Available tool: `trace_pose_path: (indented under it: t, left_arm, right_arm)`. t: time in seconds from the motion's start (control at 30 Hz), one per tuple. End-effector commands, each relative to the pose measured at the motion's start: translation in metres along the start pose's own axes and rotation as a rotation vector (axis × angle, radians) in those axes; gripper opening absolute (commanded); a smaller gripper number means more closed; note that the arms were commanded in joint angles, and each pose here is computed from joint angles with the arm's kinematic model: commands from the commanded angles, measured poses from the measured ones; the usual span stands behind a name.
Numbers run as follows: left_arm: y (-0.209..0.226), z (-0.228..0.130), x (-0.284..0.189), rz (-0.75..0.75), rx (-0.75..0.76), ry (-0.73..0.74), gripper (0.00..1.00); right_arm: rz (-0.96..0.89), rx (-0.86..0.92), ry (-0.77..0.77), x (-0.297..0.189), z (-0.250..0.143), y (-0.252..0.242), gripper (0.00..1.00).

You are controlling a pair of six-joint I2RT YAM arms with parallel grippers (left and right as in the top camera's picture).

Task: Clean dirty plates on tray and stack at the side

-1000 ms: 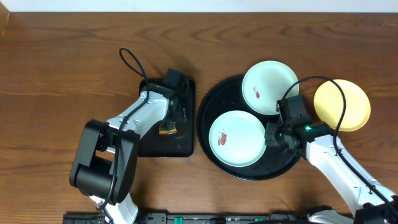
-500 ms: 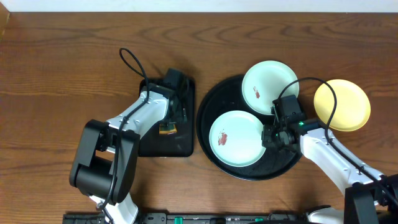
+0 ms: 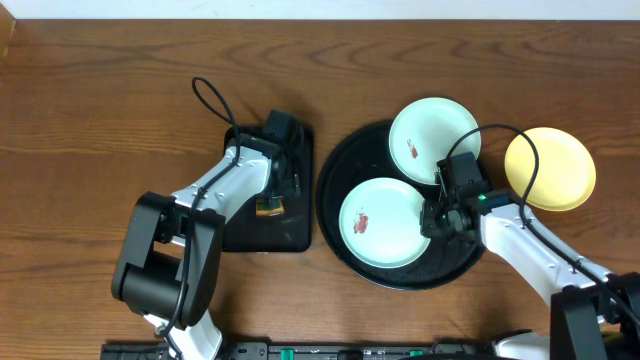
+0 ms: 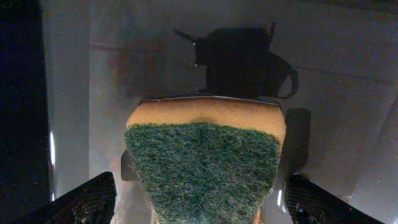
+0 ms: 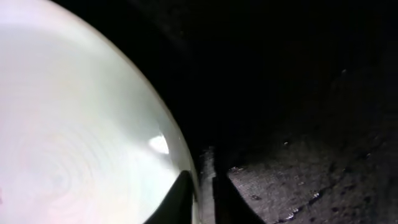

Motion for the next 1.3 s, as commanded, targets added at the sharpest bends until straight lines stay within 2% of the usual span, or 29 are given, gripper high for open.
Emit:
trace_pose_path:
  t: [0.0, 0.27, 0.47, 0.63, 0.87, 0.9, 0.93, 0.97, 1.0, 1.03, 1.07, 1.13, 1.17, 1.27]
  left_arm:
    - [0.001, -0.003, 0.006, 0.017, 0.008, 0.02, 0.87]
    - [0.001, -0.003, 0.006, 0.017, 0.009, 0.019, 0.87]
    - [0.001, 0.006, -0.007, 0.01, 0.069, -0.001, 0.87]
    - [0.001, 0.008, -0.013, 0.003, 0.064, -0.021, 0.77]
    - [0.001, 0.0, 0.0, 0.003, 0.065, -0.02, 0.76]
    - [0.0, 0.0, 0.002, 0.0, 0.063, -0.029, 0.65]
    - [0.0, 0.001, 0.003, -0.002, 0.062, -0.038, 0.4]
    - [0.0, 0.001, 0.003, -0.004, 0.061, -0.043, 0.23]
    - [0.0, 0.002, 0.003, -0.005, 0.061, -0.045, 0.12]
    - [0.0, 0.002, 0.003, -0.005, 0.061, -0.046, 0.11]
    - [0.0, 0.002, 0.003, -0.005, 0.061, -0.046, 0.16]
    - [0.0, 0.002, 0.003, -0.005, 0.06, -0.05, 0.79]
    - [-0.001, 0.004, 0.003, -0.007, 0.062, -0.058, 0.89]
    - [-0.003, 0.01, 0.002, -0.019, 0.059, -0.098, 0.9]
  right_arm:
    - [-0.064, 0.002, -0.013, 0.004, -0.002, -0.008, 0.06]
    - [-0.06, 0.002, -0.021, 0.003, 0.0, -0.007, 0.08]
    - [-0.059, 0.002, -0.021, 0.003, 0.0, -0.007, 0.09]
    - [-0.059, 0.002, -0.021, 0.003, 0.0, -0.007, 0.11]
    - [-0.06, 0.002, -0.021, 0.003, 0.0, -0.007, 0.13]
    - [-0.06, 0.002, -0.021, 0.003, 0.0, -0.007, 0.13]
    - [-0.059, 0.002, -0.021, 0.003, 0.0, -0.007, 0.13]
    - [-0.059, 0.002, -0.021, 0.003, 0.0, -0.007, 0.13]
    - [-0.06, 0.002, -0.021, 0.003, 0.0, -0.007, 0.13]
    - [-0.06, 0.002, -0.021, 0.003, 0.0, -0.007, 0.13]
    - [-0.06, 0.002, -0.021, 0.003, 0.0, -0.007, 0.13]
    - [-0.06, 0.002, -0.02, 0.004, -0.001, -0.007, 0.13]
    - [-0.06, 0.002, -0.02, 0.004, -0.001, -0.007, 0.13]
    - [-0.059, 0.002, -0.02, 0.004, -0.001, -0.007, 0.14]
Point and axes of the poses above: each gripper's point midway between its finger pads, its own x axis out along the fingers, its own y axis along the line the jaws close on, z = x × y, the point moved 9 cm from there along -x, back along the fingers, and after that the axes turned 7 degrees about x, right-handed, at the moved point
